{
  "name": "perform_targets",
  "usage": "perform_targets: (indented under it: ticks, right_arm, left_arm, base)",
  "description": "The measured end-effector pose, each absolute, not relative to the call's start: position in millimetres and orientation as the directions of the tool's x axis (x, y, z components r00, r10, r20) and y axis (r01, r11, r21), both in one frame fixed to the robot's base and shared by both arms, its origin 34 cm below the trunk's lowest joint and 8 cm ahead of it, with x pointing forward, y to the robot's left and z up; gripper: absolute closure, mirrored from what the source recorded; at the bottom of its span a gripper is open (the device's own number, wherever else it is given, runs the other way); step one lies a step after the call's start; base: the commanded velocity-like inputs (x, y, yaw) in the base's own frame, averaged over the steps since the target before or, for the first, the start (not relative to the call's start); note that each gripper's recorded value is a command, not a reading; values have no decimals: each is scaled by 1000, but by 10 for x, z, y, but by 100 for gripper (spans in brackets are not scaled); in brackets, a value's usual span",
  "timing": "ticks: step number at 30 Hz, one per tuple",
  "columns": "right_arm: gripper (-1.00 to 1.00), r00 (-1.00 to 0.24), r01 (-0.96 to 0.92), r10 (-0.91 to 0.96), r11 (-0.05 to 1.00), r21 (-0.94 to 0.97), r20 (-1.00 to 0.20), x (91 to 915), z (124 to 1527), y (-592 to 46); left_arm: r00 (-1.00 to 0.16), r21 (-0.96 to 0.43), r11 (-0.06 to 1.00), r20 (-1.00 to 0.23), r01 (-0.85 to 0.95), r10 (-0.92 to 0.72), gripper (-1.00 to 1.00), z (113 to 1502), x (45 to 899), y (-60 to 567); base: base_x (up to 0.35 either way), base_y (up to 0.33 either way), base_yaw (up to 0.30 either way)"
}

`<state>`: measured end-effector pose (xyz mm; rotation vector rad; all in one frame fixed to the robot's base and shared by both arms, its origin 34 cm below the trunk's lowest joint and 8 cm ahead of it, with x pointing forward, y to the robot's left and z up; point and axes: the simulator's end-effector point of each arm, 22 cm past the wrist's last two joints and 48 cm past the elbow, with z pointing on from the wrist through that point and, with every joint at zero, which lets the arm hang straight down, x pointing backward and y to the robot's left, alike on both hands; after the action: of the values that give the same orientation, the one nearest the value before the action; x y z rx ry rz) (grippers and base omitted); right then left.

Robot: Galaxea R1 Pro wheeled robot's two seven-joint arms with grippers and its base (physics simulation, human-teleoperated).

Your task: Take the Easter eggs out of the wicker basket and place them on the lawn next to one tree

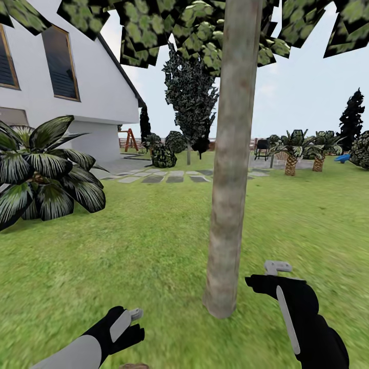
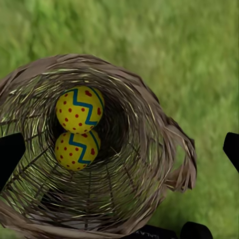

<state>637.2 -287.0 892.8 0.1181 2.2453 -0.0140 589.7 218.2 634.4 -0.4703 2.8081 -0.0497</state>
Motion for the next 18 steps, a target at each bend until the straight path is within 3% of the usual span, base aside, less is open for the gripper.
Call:
perform_targets:
  ticks: [18]
  right_arm:
    - [-100, -622, 91, 81, 995, 31, -779, 6354, 8616, -2873]
  left_arm:
    - [-894, -45, 939, -295, -340, -338, -100, 6030, 5888, 2490]
  base:
    - [0, 0, 0]
